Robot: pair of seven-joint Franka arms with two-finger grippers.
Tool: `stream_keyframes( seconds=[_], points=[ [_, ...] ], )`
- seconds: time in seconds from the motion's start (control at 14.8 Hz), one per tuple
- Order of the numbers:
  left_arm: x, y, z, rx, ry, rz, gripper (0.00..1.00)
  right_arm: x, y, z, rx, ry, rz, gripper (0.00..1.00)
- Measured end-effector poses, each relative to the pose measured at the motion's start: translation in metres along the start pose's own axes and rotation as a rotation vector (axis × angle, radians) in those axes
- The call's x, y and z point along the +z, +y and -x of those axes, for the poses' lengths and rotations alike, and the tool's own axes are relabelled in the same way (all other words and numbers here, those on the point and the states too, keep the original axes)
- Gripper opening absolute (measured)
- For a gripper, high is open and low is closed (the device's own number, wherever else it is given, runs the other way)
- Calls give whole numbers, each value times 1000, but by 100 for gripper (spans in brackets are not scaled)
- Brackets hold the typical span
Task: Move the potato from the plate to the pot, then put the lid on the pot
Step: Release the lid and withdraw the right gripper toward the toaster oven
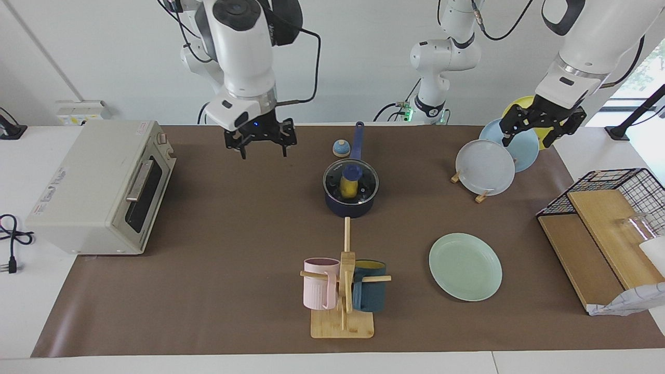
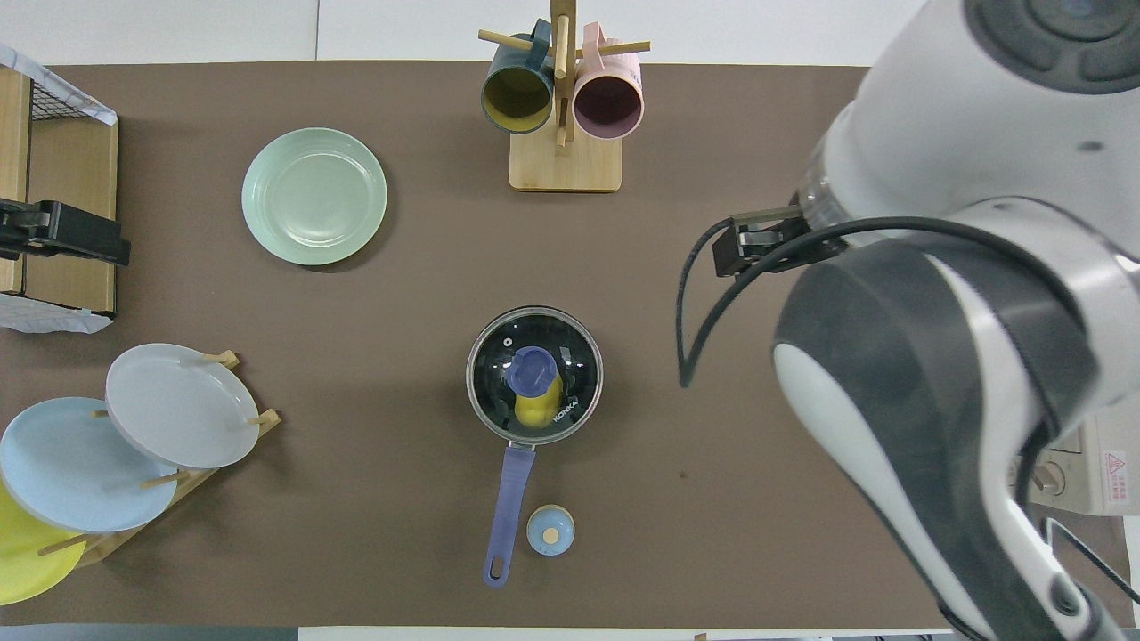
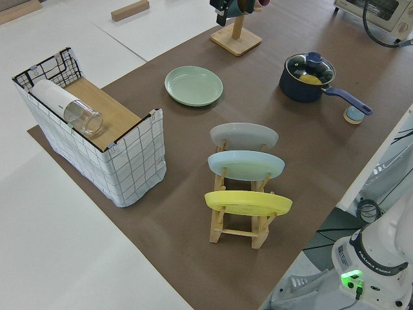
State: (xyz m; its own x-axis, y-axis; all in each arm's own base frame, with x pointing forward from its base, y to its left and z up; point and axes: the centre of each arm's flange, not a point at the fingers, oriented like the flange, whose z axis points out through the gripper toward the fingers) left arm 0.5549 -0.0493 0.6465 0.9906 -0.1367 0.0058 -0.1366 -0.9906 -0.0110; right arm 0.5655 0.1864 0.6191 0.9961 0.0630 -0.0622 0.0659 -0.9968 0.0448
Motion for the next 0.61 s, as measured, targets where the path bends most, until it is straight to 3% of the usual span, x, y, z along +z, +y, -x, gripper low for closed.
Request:
stream_keyframes(
  seconds=[0.2, 0.61],
  points=[
    [1, -1, 8, -3, -6, -1, 100, -22, 66, 9, 6, 0, -1, 100],
    [-1, -5, 9, -11, -4, -1, 100, 3, 116, 8, -18, -41, 4, 100]
  ],
)
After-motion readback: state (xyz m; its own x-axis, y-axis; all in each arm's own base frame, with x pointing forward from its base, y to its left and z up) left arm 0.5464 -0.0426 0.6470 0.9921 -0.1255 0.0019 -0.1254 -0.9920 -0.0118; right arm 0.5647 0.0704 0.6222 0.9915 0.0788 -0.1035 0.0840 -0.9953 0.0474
